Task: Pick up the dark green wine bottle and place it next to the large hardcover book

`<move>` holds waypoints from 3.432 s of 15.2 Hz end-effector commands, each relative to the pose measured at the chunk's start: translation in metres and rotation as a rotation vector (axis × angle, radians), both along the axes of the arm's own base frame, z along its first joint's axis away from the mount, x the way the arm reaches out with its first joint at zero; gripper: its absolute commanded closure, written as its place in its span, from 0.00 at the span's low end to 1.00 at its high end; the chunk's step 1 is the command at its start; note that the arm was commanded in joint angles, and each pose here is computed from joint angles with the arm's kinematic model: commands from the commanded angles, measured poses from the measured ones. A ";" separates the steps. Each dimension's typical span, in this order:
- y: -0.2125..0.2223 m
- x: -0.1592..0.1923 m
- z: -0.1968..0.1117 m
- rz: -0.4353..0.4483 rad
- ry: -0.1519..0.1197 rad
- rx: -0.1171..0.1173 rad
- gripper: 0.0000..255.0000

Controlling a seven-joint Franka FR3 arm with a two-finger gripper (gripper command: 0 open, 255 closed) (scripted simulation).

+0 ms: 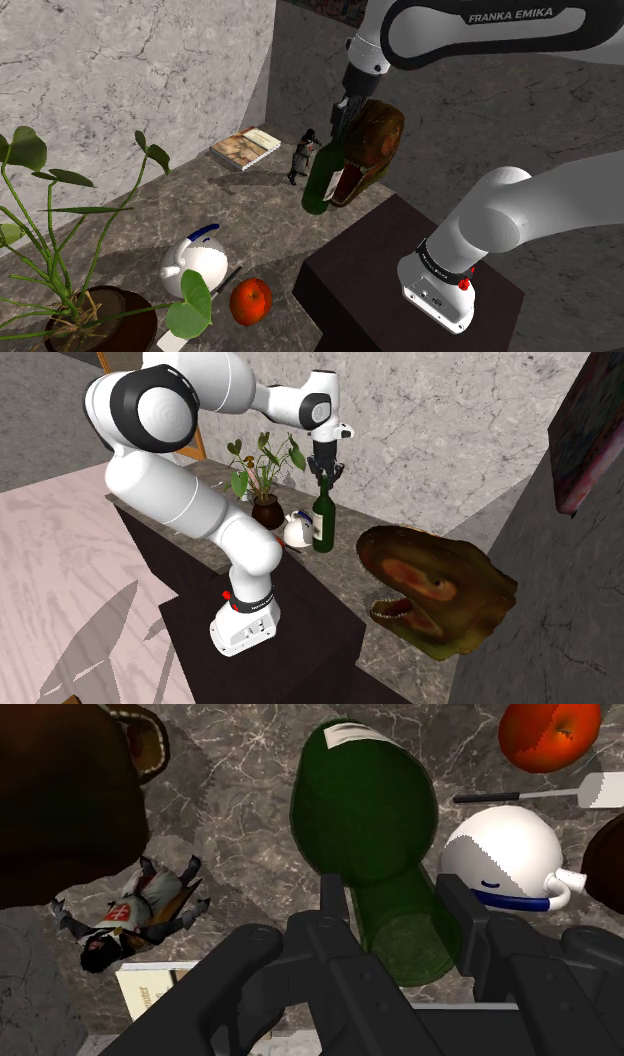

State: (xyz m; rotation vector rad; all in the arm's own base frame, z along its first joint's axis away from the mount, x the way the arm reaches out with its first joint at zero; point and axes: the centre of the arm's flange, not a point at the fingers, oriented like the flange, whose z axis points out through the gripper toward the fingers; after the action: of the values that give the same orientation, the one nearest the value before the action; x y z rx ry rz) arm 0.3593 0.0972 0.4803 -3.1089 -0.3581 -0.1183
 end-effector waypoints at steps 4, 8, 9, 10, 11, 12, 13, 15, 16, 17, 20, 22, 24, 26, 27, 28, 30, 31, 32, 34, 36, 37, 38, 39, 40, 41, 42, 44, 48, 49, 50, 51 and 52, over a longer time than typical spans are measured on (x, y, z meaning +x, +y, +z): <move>0.000 -0.001 0.027 0.000 0.000 0.000 1.00; 0.000 -0.001 0.048 0.000 0.000 0.000 1.00; 0.000 -0.001 0.053 0.000 0.000 0.000 1.00; 0.000 -0.001 0.058 0.000 0.000 0.000 1.00; 0.000 -0.001 0.064 0.000 0.000 0.000 1.00; 0.000 -0.001 0.069 0.000 0.000 0.000 1.00; 0.000 -0.001 0.074 0.000 0.000 0.000 1.00; 0.000 -0.001 0.085 0.000 0.000 0.000 1.00; 0.000 -0.001 0.090 0.000 0.000 0.000 1.00; 0.000 -0.001 0.095 0.000 0.000 0.000 1.00; 0.000 -0.001 0.111 0.000 0.000 0.000 1.00; 0.000 -0.001 0.122 0.000 0.000 0.000 1.00; 0.000 -0.001 0.132 0.000 0.000 0.000 1.00; 0.000 -0.001 0.143 0.000 0.000 0.000 1.00; 0.000 -0.001 0.148 0.000 0.000 0.000 1.00; 0.000 -0.001 0.153 0.000 0.000 0.000 1.00; -0.003 0.020 0.138 0.000 0.000 0.000 1.00; -0.005 0.031 0.130 0.000 0.000 0.000 1.00; -0.006 0.042 0.122 0.000 0.000 0.000 1.00; -0.010 0.063 0.107 0.000 0.000 0.000 1.00; -0.013 0.084 0.092 0.000 0.000 0.000 1.00; -0.015 0.095 0.084 0.000 0.000 0.000 1.00; -0.016 0.105 0.076 0.000 0.000 0.000 1.00; -0.018 0.116 0.069 0.000 0.000 0.000 1.00; -0.019 0.127 0.061 0.000 0.000 0.000 1.00; -0.021 0.137 0.053 0.000 0.000 0.000 1.00; -0.023 0.148 0.046 0.000 0.000 0.000 1.00; -0.026 0.169 0.030 0.000 0.000 0.000 1.00; -0.032 0.212 0.000 0.000 0.000 0.000 1.00; -0.034 0.222 -0.008 0.000 0.000 0.000 1.00; -0.035 0.233 -0.015 0.000 0.000 0.000 1.00; -0.037 0.244 -0.023 0.000 0.000 0.000 1.00; -0.039 0.254 -0.031 0.000 0.000 0.000 1.00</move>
State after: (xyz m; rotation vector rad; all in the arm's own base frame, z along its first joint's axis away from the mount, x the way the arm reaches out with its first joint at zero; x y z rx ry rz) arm 0.5996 0.0600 0.4583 -3.1087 -0.3579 -0.1162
